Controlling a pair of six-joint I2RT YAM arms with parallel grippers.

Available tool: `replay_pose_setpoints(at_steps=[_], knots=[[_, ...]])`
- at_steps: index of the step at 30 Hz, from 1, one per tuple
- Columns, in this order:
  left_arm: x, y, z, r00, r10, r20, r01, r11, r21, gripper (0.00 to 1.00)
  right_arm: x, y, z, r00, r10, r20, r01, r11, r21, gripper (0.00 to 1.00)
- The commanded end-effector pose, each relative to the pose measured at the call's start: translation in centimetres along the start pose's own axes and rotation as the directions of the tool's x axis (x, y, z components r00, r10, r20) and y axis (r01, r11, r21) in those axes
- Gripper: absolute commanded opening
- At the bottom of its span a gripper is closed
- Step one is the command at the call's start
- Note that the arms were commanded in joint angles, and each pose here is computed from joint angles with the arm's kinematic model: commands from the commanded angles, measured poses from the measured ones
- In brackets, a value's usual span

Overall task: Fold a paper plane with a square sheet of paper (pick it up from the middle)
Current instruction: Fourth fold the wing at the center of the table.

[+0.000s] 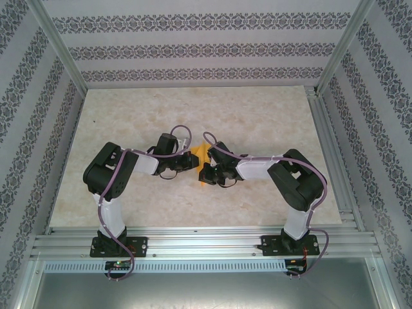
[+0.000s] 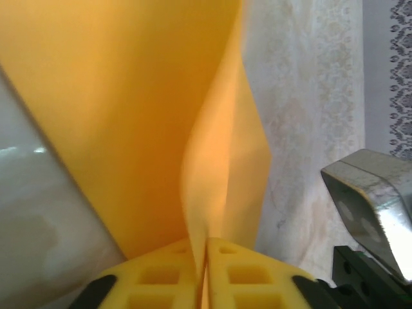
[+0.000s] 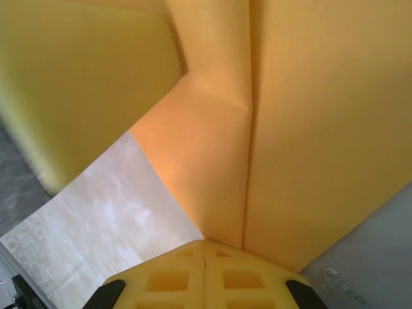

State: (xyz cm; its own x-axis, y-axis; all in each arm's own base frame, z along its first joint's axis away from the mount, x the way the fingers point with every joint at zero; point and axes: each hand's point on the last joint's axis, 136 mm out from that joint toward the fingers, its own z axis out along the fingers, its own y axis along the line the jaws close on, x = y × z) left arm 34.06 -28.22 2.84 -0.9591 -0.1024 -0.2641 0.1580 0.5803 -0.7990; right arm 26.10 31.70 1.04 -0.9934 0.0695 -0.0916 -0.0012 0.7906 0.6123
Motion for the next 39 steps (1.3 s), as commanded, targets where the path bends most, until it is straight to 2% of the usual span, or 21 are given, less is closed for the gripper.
replay_pose_setpoints(at_steps=[1,4,13,19,23,27,34,39], knots=[[-0.7,1.7,0.2,1.000,0.009,0.017,-0.007,0.996,-0.094,0.20,3.0,-5.9,1.0,0.995,0.073,-0.061,-0.059,0.978,0.202,0.04],[-1.8,0.6,-0.6,0.999,0.029,0.037,-0.025,0.995,-0.100,0.26,2.9,-5.8,1.1,0.995,0.073,-0.061,-0.060,0.979,0.197,0.04],[-4.0,-1.9,-3.0,0.994,0.053,0.096,-0.043,0.993,-0.109,0.31,2.4,-4.9,1.4,0.996,0.067,-0.058,-0.057,0.985,0.162,0.04],[-4.6,-3.3,-5.4,0.987,0.059,0.150,-0.039,0.990,-0.134,0.32,2.4,-4.8,1.6,0.996,0.067,-0.062,-0.056,0.986,0.160,0.04],[-4.8,-5.1,-6.7,0.979,0.042,0.201,-0.028,0.997,-0.073,0.22,2.4,-4.8,1.7,0.996,0.065,-0.064,-0.054,0.986,0.160,0.04],[-4.0,-6.4,-5.9,0.988,0.026,0.155,-0.028,1.000,0.013,0.09,2.4,-4.7,1.8,0.996,0.066,-0.064,-0.055,0.986,0.158,0.04],[-3.1,-4.0,-2.9,0.992,-0.075,0.098,0.070,0.996,0.056,0.06,2.4,-4.6,1.9,0.996,0.066,-0.067,-0.055,0.986,0.155,0.04],[-2.4,-2.9,-1.3,0.994,-0.096,0.062,0.091,0.994,0.067,0.06,2.4,-4.7,1.8,0.995,0.067,-0.068,-0.056,0.985,0.162,0.04]])
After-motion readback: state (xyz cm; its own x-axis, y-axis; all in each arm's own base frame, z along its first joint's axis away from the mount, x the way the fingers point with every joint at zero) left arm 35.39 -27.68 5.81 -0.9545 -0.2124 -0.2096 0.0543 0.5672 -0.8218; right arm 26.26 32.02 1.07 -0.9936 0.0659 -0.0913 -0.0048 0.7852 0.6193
